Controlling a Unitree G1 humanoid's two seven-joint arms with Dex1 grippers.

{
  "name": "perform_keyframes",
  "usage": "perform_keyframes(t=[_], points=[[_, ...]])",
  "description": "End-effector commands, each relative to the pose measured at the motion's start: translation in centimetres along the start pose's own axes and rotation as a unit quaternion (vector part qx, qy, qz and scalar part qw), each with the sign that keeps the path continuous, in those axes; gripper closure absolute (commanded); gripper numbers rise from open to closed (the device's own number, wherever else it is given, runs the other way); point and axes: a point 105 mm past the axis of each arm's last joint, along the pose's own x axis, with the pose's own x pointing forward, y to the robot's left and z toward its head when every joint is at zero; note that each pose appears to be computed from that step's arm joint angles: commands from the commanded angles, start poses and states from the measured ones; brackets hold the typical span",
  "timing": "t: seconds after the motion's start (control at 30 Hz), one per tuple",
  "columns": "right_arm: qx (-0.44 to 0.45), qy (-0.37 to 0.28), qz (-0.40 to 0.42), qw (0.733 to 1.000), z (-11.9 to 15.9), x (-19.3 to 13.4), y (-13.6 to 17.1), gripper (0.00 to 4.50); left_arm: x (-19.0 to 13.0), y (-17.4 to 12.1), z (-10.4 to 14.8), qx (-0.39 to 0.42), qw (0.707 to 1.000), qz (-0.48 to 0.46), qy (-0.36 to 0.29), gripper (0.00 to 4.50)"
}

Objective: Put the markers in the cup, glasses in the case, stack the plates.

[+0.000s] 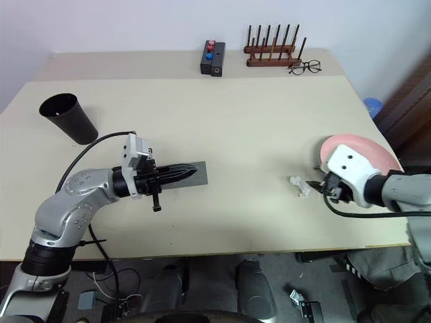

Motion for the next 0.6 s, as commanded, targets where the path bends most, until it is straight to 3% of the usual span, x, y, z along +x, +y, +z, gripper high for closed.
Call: perform_keyframes(t=[0.03, 0.3, 0.47, 0.6], points=[[0.007, -0.002, -0.002, 1.000, -0.2, 1.3, 0.9, 2.62, 0.4, -0.7, 1.3, 0.017, 1.000, -0.010, -0.011, 4.50], [0.006, 0.052, -0.056, 0.997, -3.9, 2.6, -0.5, 2.62, 0.5, -0.7, 2.6, 0.020, 1.000, -0.005, -0.010, 4.50], [0.002, 0.061, -0.055, 0.997, -4.6, 2.8, -0.7, 2.62, 0.5, -0.6, 2.8, 0.020, 1.000, -0.003, -0.009, 4.50], [0.010, 0.048, -0.047, 0.998, -4.3, 2.9, -0.6, 4.42, 0.5, -0.6, 2.6, 0.019, 1.000, -0.001, -0.010, 4.50]])
